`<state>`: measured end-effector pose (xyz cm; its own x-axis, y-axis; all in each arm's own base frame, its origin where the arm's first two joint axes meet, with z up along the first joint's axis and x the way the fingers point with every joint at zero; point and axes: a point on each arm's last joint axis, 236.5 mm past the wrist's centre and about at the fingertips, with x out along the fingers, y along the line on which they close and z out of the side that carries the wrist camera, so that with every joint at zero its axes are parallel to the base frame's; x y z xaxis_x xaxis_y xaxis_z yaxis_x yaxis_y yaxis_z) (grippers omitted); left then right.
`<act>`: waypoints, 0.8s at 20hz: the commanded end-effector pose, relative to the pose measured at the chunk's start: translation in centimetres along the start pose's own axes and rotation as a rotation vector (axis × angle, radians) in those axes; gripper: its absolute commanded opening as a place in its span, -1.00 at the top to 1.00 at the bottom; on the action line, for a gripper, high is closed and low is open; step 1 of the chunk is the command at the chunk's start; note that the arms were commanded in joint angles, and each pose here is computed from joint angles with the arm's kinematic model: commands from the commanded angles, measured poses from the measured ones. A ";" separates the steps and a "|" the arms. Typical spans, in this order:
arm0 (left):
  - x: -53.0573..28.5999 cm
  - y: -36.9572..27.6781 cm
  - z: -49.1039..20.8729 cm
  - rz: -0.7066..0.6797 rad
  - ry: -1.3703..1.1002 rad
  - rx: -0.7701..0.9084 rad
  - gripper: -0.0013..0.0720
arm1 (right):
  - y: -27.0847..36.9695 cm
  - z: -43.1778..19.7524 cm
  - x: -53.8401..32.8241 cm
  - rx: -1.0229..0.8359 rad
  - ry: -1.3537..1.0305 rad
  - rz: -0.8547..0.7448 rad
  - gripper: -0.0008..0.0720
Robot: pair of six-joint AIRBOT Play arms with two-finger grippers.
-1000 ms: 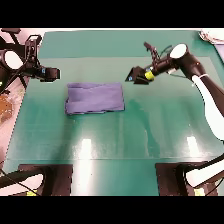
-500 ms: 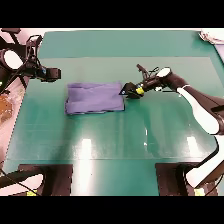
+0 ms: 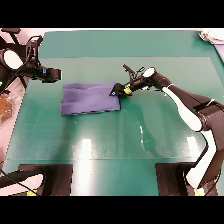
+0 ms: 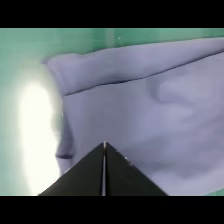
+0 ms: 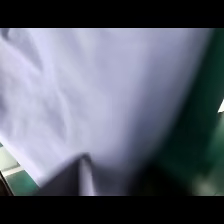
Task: Fold the shirts.
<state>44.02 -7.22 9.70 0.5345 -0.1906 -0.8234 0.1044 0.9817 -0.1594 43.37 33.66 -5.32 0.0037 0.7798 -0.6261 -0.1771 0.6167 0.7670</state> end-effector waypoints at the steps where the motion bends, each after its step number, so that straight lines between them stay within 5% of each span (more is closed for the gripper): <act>1: 0.0 -0.2 -0.2 -0.009 0.008 -0.006 0.90 | 1.1 0.2 0.1 -0.012 -0.005 0.008 0.92; 10: -0.1 -1.8 -1.6 -0.077 0.069 -0.040 0.90 | 7.6 9.9 -17.1 -0.038 -0.524 0.021 0.93; 16: -0.6 -3.7 -3.4 -0.155 0.152 -0.071 0.90 | -0.3 12.8 -39.3 0.124 -0.944 -0.070 0.93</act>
<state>41.58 -9.78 9.04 0.4313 -0.2991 -0.8512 0.1114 0.9539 -0.2787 55.14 13.95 17.24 0.6833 0.6161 -0.3918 -0.1270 0.6287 0.7672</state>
